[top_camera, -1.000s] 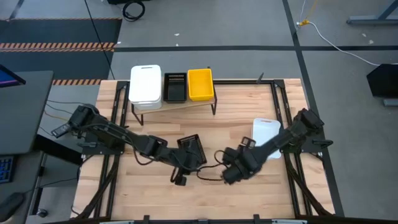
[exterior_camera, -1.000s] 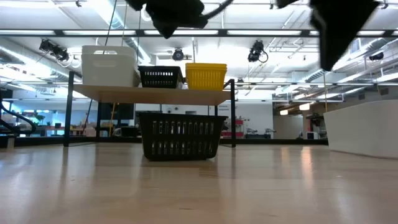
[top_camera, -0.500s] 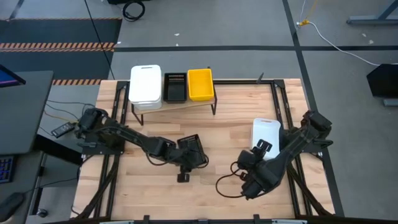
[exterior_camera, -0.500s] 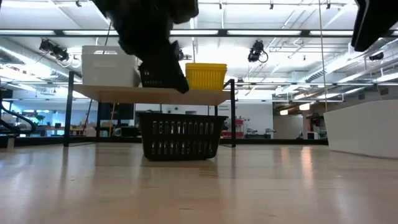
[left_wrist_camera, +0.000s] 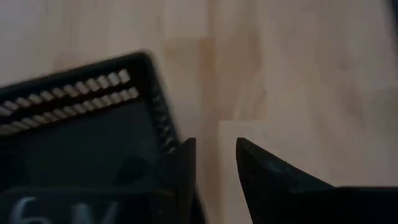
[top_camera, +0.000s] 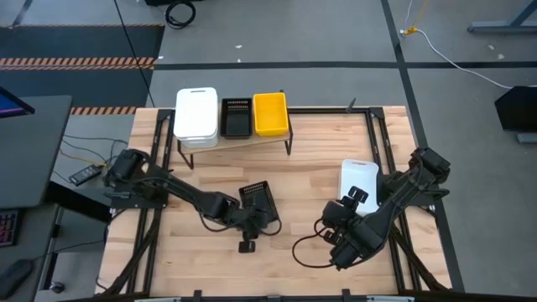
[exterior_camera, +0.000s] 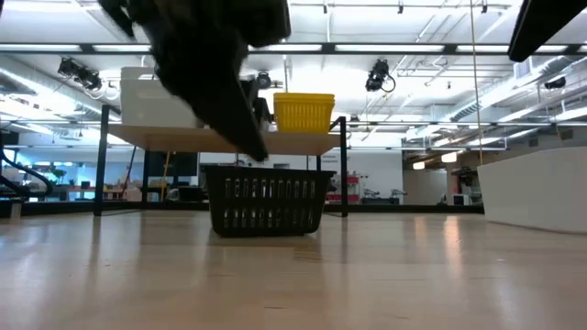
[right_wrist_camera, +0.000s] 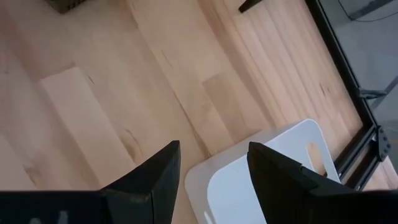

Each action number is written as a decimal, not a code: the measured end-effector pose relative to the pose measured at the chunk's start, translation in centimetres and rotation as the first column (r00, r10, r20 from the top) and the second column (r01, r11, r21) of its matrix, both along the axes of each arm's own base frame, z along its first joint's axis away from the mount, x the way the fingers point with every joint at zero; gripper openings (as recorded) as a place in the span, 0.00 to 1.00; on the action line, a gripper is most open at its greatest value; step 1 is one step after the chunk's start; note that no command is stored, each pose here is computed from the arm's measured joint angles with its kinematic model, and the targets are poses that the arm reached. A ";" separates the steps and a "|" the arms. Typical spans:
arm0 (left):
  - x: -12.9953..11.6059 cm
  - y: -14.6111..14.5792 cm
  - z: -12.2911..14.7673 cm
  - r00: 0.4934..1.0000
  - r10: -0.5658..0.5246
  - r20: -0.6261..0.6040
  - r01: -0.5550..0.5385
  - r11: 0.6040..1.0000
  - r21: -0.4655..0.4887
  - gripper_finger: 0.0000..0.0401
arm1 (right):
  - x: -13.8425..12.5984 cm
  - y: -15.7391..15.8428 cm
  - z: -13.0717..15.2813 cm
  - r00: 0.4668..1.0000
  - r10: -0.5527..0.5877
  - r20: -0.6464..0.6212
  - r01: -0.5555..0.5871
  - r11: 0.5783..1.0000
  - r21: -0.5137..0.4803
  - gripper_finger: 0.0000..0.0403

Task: Stack baskets on shelf by color
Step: Stack the black bin on top of the other black bin on the shelf

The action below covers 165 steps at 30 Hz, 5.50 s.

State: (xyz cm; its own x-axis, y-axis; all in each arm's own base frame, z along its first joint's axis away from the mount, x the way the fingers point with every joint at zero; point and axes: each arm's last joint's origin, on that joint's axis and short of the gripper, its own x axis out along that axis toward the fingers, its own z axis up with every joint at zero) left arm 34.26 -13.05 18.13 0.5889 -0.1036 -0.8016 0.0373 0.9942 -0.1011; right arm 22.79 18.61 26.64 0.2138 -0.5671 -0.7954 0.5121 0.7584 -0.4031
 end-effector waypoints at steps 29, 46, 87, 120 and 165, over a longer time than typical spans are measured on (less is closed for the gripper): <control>1.3 -0.2 1.3 0.990 0.103 -0.093 -0.067 0.940 0.335 0.30 | -0.1 0.1 0.0 0.999 -0.031 0.039 0.031 1.000 0.002 0.48; 2.5 3.3 -2.0 0.927 0.328 -0.180 -0.254 0.905 0.342 0.43 | 0.0 0.1 0.0 0.998 -0.026 0.064 0.027 1.000 -0.012 0.48; 2.1 2.5 15.7 0.934 0.130 -0.332 0.108 0.785 0.610 0.01 | -0.2 -0.1 -2.3 0.999 -0.025 0.048 0.026 1.000 -0.017 0.48; -2.9 25.0 21.4 0.935 0.190 -0.301 -0.071 0.929 0.364 0.02 | -0.4 0.3 -2.3 0.998 0.040 0.051 -0.037 0.998 -0.052 0.48; -4.8 22.7 22.9 0.934 0.178 -0.310 -0.082 0.951 0.298 0.02 | -0.9 1.1 -2.3 0.994 0.064 0.085 -0.061 0.997 -0.041 0.48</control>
